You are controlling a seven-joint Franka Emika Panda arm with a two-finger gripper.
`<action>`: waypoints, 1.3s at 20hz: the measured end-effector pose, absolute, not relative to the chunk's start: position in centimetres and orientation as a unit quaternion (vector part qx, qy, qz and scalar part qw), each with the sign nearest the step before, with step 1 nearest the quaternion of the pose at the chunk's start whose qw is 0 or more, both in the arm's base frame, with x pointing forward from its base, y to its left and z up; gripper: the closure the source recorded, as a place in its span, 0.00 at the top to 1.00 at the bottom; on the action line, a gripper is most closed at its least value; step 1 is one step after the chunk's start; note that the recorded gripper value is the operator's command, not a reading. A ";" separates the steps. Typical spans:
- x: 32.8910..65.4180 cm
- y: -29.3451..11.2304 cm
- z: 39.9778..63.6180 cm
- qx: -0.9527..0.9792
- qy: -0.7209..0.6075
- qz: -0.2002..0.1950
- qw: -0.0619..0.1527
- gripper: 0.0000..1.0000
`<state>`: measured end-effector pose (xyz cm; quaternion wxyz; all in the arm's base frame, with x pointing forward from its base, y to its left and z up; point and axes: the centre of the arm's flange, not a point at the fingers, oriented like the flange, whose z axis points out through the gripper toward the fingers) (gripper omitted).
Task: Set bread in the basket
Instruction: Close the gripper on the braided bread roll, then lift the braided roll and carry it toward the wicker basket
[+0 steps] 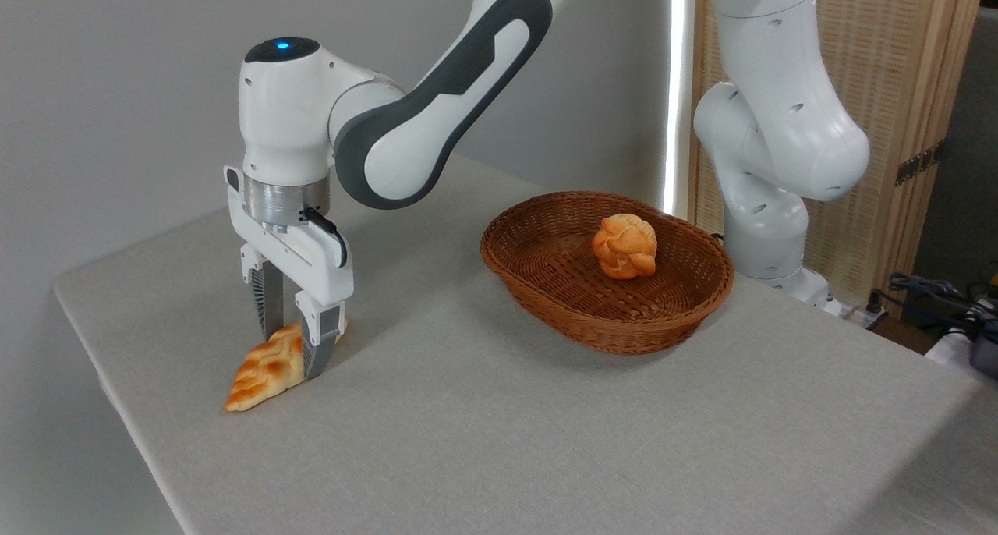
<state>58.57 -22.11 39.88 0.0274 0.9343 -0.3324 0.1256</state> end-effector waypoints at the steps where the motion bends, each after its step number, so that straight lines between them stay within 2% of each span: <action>1: 58.6 -22.2 39.9 0.934 -0.334 0.126 0.027 0.44; 10: 58.5 -22.4 40.0 0.933 -0.335 0.127 0.027 0.46; 12: 58.5 -22.4 40.5 0.933 -0.336 0.129 0.026 0.49; 15: 57.9 -22.2 42.4 0.933 -0.337 0.122 0.024 0.50; 19: 56.3 -21.8 45.6 0.934 -0.340 0.103 0.020 0.55; 22: 54.5 -21.1 48.3 0.937 -0.341 0.077 0.015 0.60; 26: 51.8 -18.9 51.1 0.941 -0.336 0.041 0.007 0.60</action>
